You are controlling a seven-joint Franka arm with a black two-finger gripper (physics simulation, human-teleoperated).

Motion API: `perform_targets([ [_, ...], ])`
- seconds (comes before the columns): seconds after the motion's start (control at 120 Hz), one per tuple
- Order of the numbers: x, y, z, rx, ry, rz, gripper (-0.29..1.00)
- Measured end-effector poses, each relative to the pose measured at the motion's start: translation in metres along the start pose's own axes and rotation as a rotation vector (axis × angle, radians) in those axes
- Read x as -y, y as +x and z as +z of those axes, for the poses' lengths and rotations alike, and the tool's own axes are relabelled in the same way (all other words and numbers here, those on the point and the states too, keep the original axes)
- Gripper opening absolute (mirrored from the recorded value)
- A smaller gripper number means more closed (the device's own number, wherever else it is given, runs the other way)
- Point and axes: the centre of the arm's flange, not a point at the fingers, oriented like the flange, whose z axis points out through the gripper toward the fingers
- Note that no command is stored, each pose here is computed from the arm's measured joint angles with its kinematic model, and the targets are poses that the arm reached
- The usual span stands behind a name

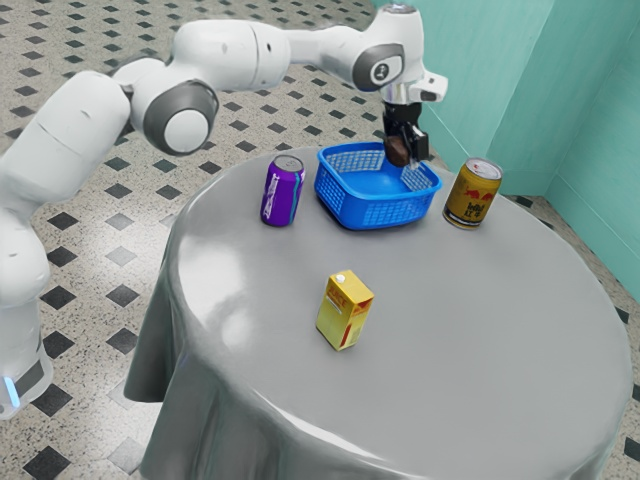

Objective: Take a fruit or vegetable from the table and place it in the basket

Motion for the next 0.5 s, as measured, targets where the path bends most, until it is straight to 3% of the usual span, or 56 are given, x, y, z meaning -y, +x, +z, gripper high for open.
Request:
perform_targets([
  [0.092, -0.001, 0.000, 0.008, 0.013, -0.006, 0.033, 0.26],
  [0.233, 0.001, -0.002, 0.010, 0.021, -0.015, 0.079, 0.53],
  [0.425, -0.002, -0.002, 0.010, 0.025, -0.022, 0.138, 0.66],
  [0.5, -0.063, -0.016, -0.017, 0.059, -0.024, 0.242, 0.68],
])
